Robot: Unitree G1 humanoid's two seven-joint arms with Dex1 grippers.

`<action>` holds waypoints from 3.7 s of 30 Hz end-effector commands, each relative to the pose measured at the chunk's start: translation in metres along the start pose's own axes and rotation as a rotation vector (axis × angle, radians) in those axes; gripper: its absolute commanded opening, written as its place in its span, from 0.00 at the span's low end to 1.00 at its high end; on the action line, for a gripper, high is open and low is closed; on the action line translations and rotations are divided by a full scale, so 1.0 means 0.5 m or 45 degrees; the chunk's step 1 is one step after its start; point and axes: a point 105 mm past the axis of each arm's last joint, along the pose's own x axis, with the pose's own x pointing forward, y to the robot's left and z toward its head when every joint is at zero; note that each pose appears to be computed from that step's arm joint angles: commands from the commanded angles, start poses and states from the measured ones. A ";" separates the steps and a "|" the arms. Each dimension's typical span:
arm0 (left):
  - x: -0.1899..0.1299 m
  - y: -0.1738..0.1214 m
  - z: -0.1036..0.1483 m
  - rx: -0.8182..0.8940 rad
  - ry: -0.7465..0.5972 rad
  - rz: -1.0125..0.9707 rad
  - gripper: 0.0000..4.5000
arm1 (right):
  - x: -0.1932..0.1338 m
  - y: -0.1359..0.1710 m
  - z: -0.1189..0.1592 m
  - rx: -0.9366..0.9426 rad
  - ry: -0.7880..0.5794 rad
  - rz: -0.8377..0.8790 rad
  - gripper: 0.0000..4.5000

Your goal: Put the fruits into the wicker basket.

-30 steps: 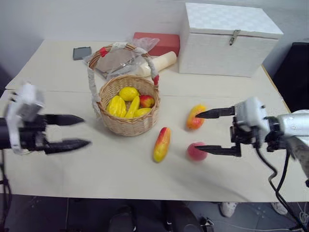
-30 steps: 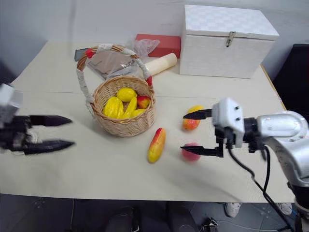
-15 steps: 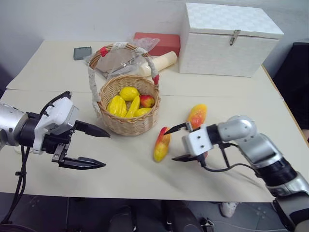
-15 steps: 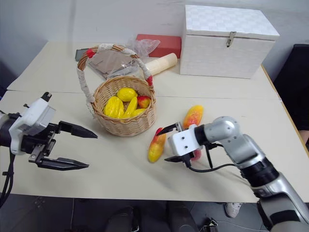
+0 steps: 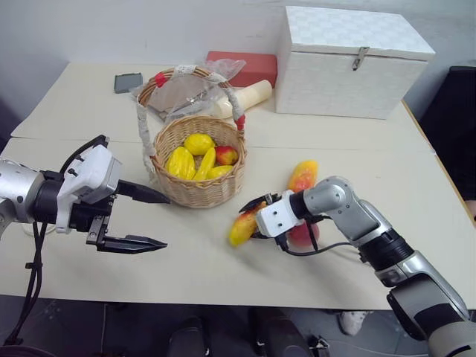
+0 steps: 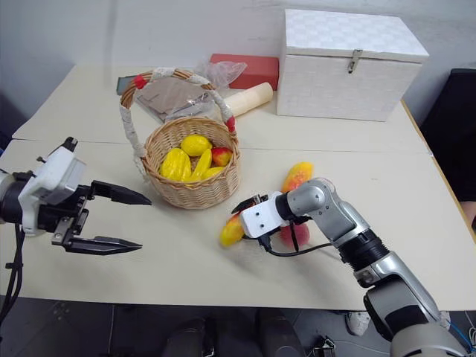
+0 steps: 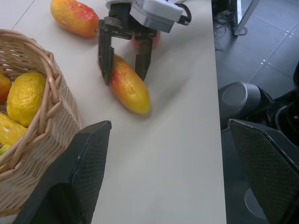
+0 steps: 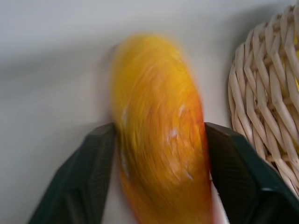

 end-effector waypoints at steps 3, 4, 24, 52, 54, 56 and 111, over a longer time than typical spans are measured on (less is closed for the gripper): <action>-0.028 0.016 0.015 0.028 -0.062 0.105 0.94 | -0.025 -0.030 0.105 0.091 -0.344 -0.072 0.37; -0.039 0.023 0.016 0.009 -0.088 0.138 0.94 | -0.032 -0.052 0.123 0.107 -0.392 -0.126 0.37; -0.064 0.036 0.040 -0.030 -0.257 0.259 0.94 | -0.049 -0.314 0.111 0.290 -0.318 -0.626 0.75; 0.033 0.046 0.079 0.120 -0.305 -0.133 0.94 | -0.426 0.188 0.009 1.196 -0.034 -0.587 1.00; 0.039 0.045 0.078 0.127 -0.299 -0.147 0.94 | -0.411 0.186 0.001 1.170 -0.024 -0.611 1.00; 0.049 0.041 0.075 0.145 -0.277 -0.171 0.94 | -0.380 0.178 -0.013 1.139 -0.017 -0.634 1.00; -0.018 0.064 0.063 0.004 -0.372 0.248 0.94 | -0.165 -0.234 0.148 0.834 -0.653 -0.704 0.99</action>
